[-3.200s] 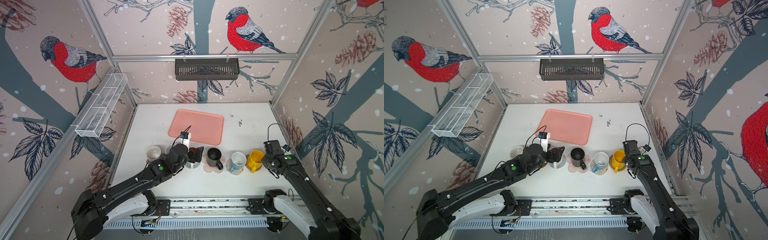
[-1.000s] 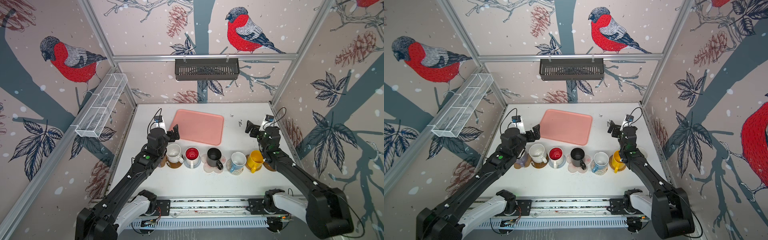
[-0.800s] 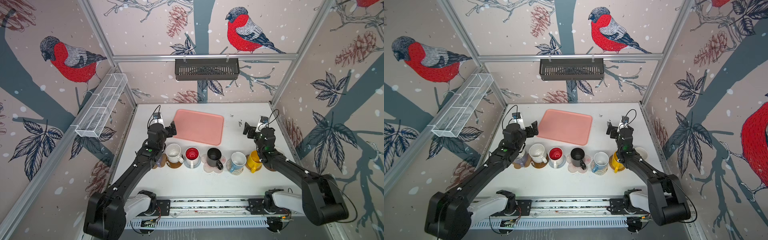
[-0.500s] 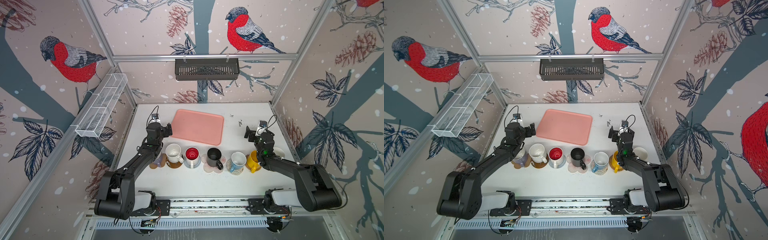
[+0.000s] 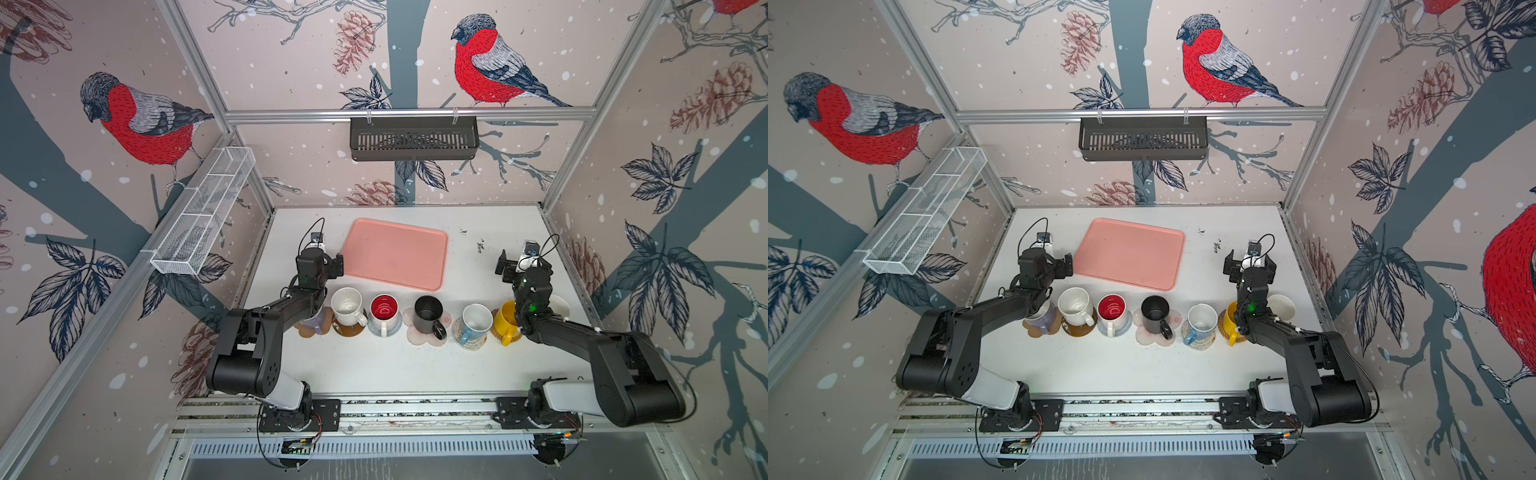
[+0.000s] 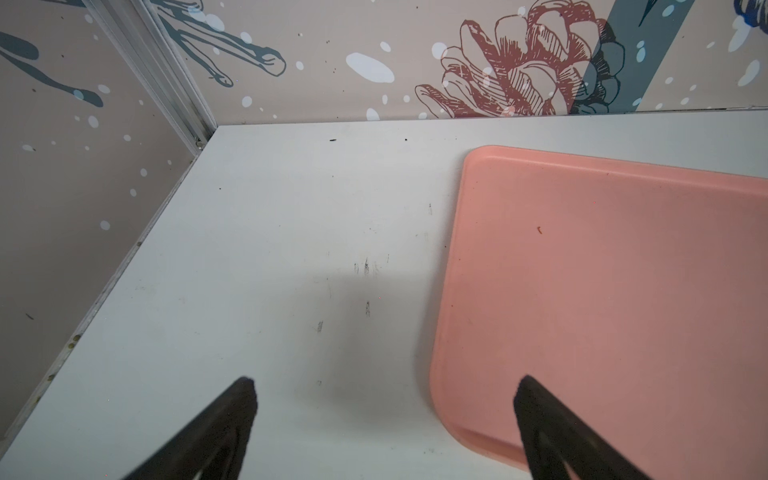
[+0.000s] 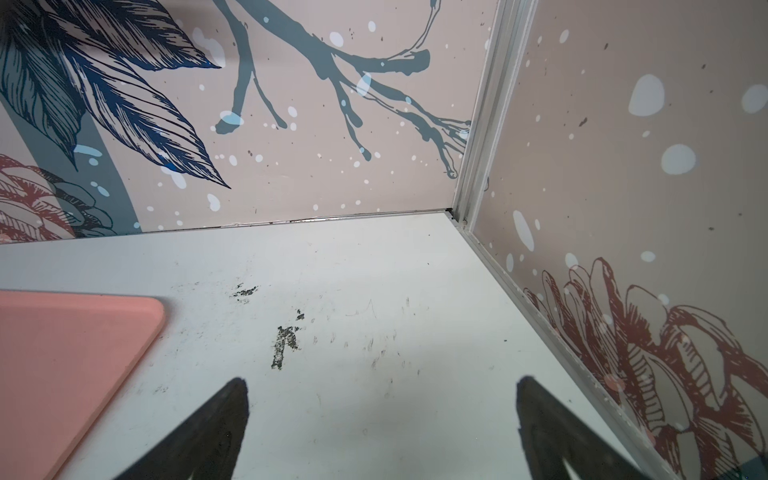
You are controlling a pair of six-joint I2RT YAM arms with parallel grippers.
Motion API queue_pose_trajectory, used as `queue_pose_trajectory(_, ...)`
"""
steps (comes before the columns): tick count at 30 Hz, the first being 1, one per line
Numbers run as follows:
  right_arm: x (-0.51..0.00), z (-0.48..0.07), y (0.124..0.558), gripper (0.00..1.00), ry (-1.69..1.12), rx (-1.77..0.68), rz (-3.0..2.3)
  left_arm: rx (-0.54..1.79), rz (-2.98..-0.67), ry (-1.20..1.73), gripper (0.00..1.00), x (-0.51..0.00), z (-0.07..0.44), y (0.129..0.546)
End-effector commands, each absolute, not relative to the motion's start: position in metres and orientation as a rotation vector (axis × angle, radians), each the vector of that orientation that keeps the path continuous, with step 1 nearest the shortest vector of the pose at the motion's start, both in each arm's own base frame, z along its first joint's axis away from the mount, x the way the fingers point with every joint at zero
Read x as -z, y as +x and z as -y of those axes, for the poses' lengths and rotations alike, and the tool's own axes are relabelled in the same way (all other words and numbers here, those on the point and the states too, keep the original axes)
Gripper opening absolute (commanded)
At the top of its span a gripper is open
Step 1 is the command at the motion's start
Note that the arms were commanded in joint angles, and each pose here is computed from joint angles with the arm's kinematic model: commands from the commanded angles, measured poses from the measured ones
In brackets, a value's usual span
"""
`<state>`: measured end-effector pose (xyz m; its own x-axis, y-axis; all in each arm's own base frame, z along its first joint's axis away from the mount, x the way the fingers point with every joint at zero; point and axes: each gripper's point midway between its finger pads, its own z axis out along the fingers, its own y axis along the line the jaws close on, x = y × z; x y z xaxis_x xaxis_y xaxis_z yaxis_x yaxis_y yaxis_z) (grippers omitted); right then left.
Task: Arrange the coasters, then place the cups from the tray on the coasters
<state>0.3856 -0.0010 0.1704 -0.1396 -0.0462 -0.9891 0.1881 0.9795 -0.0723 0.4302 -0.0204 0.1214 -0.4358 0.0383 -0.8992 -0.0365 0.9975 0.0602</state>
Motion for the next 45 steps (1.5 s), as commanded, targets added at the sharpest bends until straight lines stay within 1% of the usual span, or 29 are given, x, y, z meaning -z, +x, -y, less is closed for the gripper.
queue_pose_trajectory(1,-0.170,0.005,0.380,0.99,0.112,0.243,-1.692,-0.103,-1.947,0.054,0.97,-0.133,0.022,0.435)
queue_pose_trajectory(7,-0.172,0.006,0.374,1.00,0.116,0.242,-1.668,-0.109,-1.881,0.068,0.96,-0.126,0.020,0.418)
queue_pose_trajectory(13,-0.171,0.008,0.364,0.99,0.122,0.232,-1.645,-0.138,-1.865,0.032,0.96,-0.120,0.013,0.412)
queue_pose_trajectory(22,-0.155,0.008,0.358,1.00,0.111,0.216,-1.644,-0.179,-1.776,-0.078,0.96,-0.134,-0.003,0.393)
queue_pose_trajectory(28,-0.150,0.010,0.352,1.00,0.116,0.207,-1.624,-0.134,-1.731,-0.027,0.96,-0.140,0.006,0.382)
queue_pose_trajectory(37,-0.145,0.015,0.343,1.00,0.140,0.188,-1.592,-0.094,-1.677,-0.053,0.96,-0.148,0.006,0.364)
queue_pose_trajectory(41,-0.141,0.022,0.346,0.99,0.175,0.180,-1.593,-0.099,-1.671,-0.070,0.96,-0.149,0.003,0.360)
queue_pose_trajectory(45,-0.138,0.018,0.351,0.99,0.149,0.168,-1.617,-0.112,-1.637,-0.052,0.96,-0.153,0.003,0.356)
